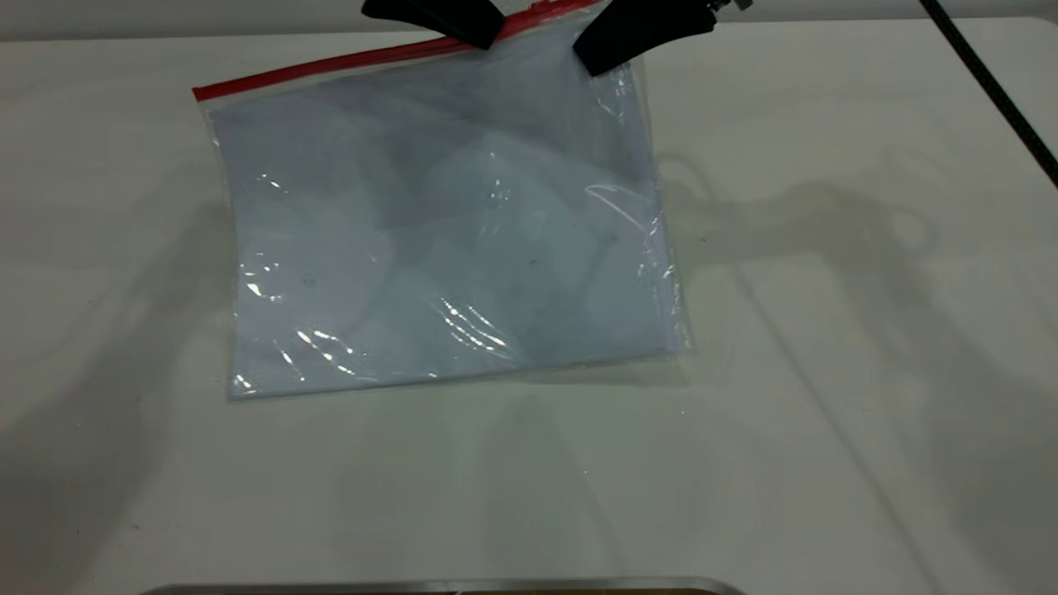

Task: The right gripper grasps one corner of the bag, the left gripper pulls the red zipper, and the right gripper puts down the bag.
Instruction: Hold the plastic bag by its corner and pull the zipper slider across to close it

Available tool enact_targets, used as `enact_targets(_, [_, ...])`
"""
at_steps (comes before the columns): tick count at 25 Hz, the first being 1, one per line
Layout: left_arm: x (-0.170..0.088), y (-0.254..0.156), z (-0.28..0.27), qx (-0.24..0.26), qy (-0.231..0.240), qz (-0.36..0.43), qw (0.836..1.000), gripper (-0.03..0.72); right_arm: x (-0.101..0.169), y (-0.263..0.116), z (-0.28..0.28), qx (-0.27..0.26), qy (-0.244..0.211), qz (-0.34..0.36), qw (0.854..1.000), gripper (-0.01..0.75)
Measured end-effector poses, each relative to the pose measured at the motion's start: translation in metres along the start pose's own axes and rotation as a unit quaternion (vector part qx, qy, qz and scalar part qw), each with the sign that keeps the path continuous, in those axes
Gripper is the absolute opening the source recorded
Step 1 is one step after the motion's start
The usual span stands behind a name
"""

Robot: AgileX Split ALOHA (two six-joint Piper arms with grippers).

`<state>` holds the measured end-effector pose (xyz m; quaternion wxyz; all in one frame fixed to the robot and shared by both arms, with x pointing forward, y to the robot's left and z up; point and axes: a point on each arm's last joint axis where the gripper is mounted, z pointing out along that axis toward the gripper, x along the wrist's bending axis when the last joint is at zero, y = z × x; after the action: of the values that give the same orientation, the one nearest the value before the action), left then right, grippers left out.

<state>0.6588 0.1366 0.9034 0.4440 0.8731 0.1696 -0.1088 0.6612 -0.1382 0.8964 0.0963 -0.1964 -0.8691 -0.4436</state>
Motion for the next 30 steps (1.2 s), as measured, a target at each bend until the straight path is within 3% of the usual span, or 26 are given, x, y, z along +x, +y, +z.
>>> enact_targets(8, [0.015,-0.013,-0.021,0.003,0.03,-0.011,0.999,0.098,-0.014,-0.008,-0.02,-0.02,-0.022,0.02,0.999,0.033])
enact_targets(12, [0.014,-0.007,-0.019,-0.022,0.029,-0.021,0.999,0.115,-0.013,-0.006,-0.018,-0.021,-0.022,0.02,0.999,0.033])
enact_targets(16, [0.012,-0.001,-0.017,-0.048,0.027,-0.024,0.998,0.197,-0.008,-0.003,-0.011,-0.018,-0.014,0.014,1.0,0.033])
enact_targets(23, [0.003,0.014,-0.013,-0.069,-0.01,-0.011,0.997,0.425,0.002,0.003,0.002,-0.012,0.004,0.003,1.0,0.033])
enact_targets(30, [-0.006,0.017,0.007,-0.053,-0.03,0.003,0.998,0.446,0.01,0.008,0.01,-0.011,0.024,-0.005,1.0,0.033])
